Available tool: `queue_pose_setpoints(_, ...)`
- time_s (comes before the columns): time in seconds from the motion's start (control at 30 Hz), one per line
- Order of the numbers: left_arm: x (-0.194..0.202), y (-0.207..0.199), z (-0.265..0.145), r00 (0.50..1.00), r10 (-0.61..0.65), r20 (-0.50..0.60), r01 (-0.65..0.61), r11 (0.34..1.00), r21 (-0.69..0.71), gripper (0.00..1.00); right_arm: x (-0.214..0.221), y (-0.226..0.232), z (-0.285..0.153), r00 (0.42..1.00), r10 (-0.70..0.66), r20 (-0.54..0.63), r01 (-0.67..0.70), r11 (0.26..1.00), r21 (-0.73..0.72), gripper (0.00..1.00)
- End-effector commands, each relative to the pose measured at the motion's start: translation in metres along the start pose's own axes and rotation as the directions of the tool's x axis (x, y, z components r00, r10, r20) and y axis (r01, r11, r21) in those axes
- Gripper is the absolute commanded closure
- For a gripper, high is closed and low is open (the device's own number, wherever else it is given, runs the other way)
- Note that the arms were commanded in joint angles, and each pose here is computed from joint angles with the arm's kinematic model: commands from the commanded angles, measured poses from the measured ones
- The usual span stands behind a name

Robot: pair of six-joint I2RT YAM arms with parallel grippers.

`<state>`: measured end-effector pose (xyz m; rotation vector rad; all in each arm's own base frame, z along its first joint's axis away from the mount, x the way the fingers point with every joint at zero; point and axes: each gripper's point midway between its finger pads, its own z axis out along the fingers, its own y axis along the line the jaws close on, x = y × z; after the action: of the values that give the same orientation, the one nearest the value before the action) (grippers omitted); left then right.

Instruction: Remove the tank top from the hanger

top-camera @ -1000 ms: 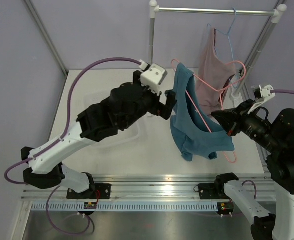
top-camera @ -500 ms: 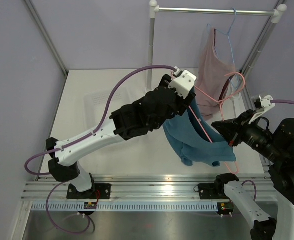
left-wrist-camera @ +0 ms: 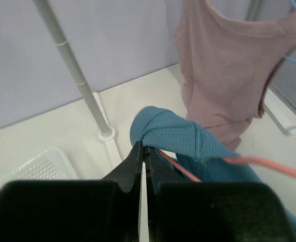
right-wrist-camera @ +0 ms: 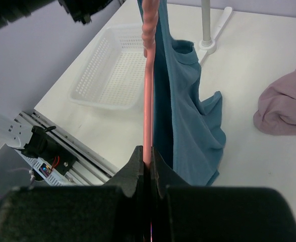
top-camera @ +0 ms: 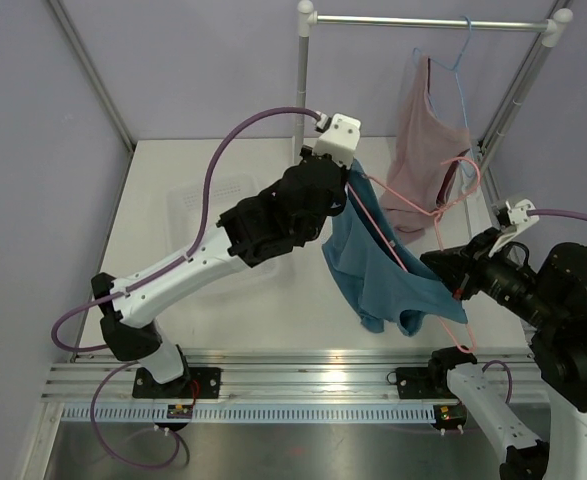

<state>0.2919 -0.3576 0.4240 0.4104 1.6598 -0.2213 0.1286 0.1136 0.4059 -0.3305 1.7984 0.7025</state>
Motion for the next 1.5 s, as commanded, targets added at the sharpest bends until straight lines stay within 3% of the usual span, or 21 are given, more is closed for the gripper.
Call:
queue_pose_setpoints(0.0, -0.018, 0.055, 0.000, 0.978, -0.197, 0.071, 0.208, 0.954, -0.214, 1.00, 0.006, 0.009, -0.008, 0.998, -0.062, 0.019, 0.062, 0.997, -0.050, 1.00)
queue_pose_setpoints(0.27, 0.009, 0.074, 0.021, 0.917, -0.399, -0.018, 0.389, 0.902, -0.187, 1.00, 0.010, 0.008, -0.021, 0.987, -0.123, 0.099, 0.126, 0.992, -0.024, 1.00)
queue_pose_setpoints(0.37, 0.018, 0.048, 0.023, 0.918, -0.388, -0.087, 0.385, 0.922, -0.053, 1.00, 0.000, 0.000, -0.014, 0.983, -0.093, 0.161, 0.092, 0.996, 0.015, 1.00)
queue_pose_setpoints(0.43, 0.005, 0.013, 0.011, 0.911, -0.399, -0.102, 0.411, 0.893, 0.184, 1.00, -0.017, 0.000, -0.005, 0.963, -0.072, 0.259, 0.076, 0.997, -0.005, 1.00)
queue_pose_setpoints(0.47, 0.027, -0.003, 0.010, 0.915, -0.375, -0.149, 0.402, 0.883, 0.244, 1.00, -0.025, 0.002, -0.002, 0.952, -0.061, 0.301, 0.071, 0.997, -0.023, 1.00)
queue_pose_setpoints(0.5, 0.020, -0.026, 0.001, 0.910, -0.387, -0.146, 0.413, 0.826, 0.384, 1.00, -0.049, 0.013, -0.005, 0.908, -0.078, 0.412, 0.113, 0.992, -0.061, 1.00)
queue_pose_setpoints(0.63, 0.029, -0.070, -0.045, 0.934, -0.336, -0.123, 0.335, 0.703, 0.627, 1.00, -0.077, 0.018, 0.013, 0.818, 0.034, 0.574, 0.091, 0.978, -0.188, 1.00)
queue_pose_setpoints(0.73, 0.058, -0.086, -0.053, 0.949, -0.276, -0.150, 0.304, 0.689, 0.658, 1.00, -0.108, 0.013, 0.012, 0.697, 0.067, 0.714, 0.105, 0.975, -0.194, 1.00)
queue_pose_setpoints(0.8, 0.080, -0.085, -0.047, 0.946, -0.258, -0.195, 0.322, 0.715, 0.620, 1.00, -0.130, 0.003, 0.001, 0.578, 0.052, 0.814, 0.111, 0.984, -0.141, 1.00)
queue_pose_setpoints(0.83, 0.089, -0.083, -0.042, 0.945, -0.250, -0.210, 0.327, 0.734, 0.596, 1.00, -0.132, -0.004, 0.001, 0.553, 0.049, 0.832, 0.093, 0.988, -0.120, 1.00)
queue_pose_setpoints(0.9, 0.110, -0.068, -0.029, 0.937, -0.257, -0.238, 0.343, 0.808, 0.479, 1.00, -0.144, -0.018, -0.005, 0.560, 0.006, 0.828, 0.024, 0.999, -0.023, 1.00)
queue_pose_setpoints(0.93, 0.115, -0.061, -0.024, 0.935, -0.261, -0.242, 0.344, 0.834, 0.431, 1.00, -0.144, -0.022, -0.003, 0.601, -0.010, 0.799, 0.000, 1.000, 0.012, 1.00)
queue_pose_setpoints(0.97, 0.131, -0.046, -0.015, 0.933, -0.250, -0.260, 0.329, 0.886, 0.327, 1.00, -0.112, -0.046, 0.028, 0.755, 0.006, 0.656, -0.081, 0.993, 0.084, 1.00)
queue_pose_setpoints(1.03, 0.137, -0.036, -0.010, 0.926, -0.256, -0.276, 0.328, 0.909, 0.256, 1.00, -0.105, -0.046, 0.027, 0.833, -0.051, 0.551, -0.037, 0.988, 0.147, 1.00)
queue_pose_setpoints(1.07, 0.147, -0.032, -0.008, 0.924, -0.241, -0.297, 0.311, 0.925, 0.217, 1.00, -0.076, -0.062, 0.042, 0.906, -0.014, 0.424, -0.079, 0.976, 0.201, 1.00)
queue_pose_setpoints(1.17, 0.153, -0.033, -0.007, 0.918, -0.236, -0.320, 0.311, 0.927, 0.210, 1.00, -0.052, -0.079, 0.042, 0.952, 0.012, 0.307, -0.107, 0.949, 0.296, 1.00)
queue_pose_setpoints(1.23, 0.145, -0.032, -0.004, 0.920, -0.240, -0.309, 0.310, 0.929, 0.204, 0.92, -0.051, -0.085, 0.041, 0.957, -0.003, 0.290, -0.098, 0.938, 0.332, 1.00)
queue_pose_setpoints(1.27, 0.143, -0.028, -0.004, 0.921, -0.226, -0.316, 0.293, 0.938, 0.183, 0.87, -0.046, -0.096, 0.046, 0.968, 0.003, 0.253, -0.101, 0.921, 0.376, 1.00)
queue_pose_setpoints(1.37, 0.127, -0.012, -0.004, 0.926, -0.191, -0.325, 0.241, 0.963, 0.120, 0.28, -0.051, -0.115, 0.058, 0.988, 0.001, 0.153, -0.072, 0.886, 0.458, 1.00)
queue_pose_setpoints(1.4, 0.122, -0.008, -0.005, 0.928, -0.186, -0.322, 0.231, 0.967, 0.108, 0.16, -0.065, -0.113, 0.057, 0.988, -0.021, 0.152, -0.053, 0.884, 0.465, 1.00)
queue_pose_setpoints(1.47, 0.108, 0.005, -0.016, 0.933, -0.195, -0.303, 0.232, 0.968, 0.091, 0.06, -0.066, -0.130, 0.075, 0.996, -0.005, 0.091, -0.042, 0.860, 0.509, 1.00)
